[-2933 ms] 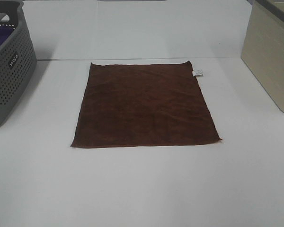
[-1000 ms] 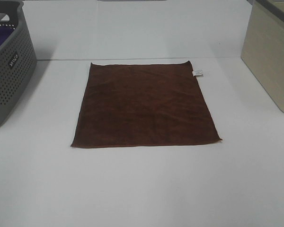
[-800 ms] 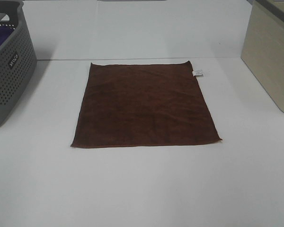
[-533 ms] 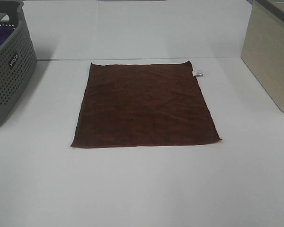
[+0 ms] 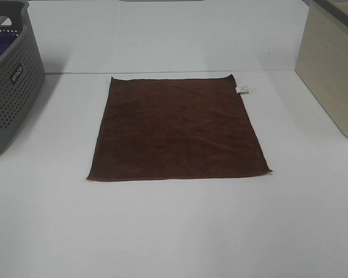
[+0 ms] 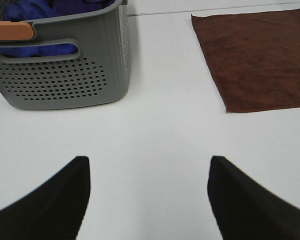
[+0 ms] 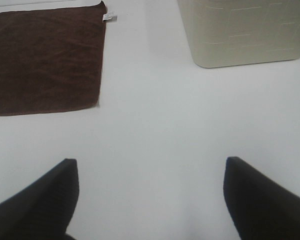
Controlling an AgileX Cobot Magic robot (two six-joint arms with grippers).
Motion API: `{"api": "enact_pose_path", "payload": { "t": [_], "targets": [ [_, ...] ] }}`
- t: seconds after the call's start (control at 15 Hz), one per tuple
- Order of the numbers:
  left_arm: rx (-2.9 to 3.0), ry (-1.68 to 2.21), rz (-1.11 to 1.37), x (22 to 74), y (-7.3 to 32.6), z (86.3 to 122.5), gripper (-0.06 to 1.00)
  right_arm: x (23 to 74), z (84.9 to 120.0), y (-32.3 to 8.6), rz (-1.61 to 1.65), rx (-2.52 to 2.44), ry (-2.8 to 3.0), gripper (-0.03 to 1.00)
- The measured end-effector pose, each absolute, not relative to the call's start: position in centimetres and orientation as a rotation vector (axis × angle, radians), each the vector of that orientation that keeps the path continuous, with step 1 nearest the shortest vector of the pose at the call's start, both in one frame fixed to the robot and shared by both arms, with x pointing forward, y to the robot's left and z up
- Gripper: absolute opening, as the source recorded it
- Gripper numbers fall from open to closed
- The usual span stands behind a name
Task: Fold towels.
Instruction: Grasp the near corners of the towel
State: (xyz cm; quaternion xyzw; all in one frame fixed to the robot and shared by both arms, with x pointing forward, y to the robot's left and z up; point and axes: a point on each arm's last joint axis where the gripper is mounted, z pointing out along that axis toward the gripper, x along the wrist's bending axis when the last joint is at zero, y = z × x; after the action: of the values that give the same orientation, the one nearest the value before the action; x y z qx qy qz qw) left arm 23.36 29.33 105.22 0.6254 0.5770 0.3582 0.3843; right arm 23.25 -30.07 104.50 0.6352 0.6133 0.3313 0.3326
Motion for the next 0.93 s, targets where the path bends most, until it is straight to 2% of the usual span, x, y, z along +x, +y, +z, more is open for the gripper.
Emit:
{"api": "enact_pose_path", "payload": {
  "t": [0.93],
  "targets": [
    [1.594, 1.47, 0.913, 23.36, 29.33, 105.22, 0.64, 23.25, 104.5, -30.07, 0.865, 1.659, 1.602, 0.76]
  ]
}}
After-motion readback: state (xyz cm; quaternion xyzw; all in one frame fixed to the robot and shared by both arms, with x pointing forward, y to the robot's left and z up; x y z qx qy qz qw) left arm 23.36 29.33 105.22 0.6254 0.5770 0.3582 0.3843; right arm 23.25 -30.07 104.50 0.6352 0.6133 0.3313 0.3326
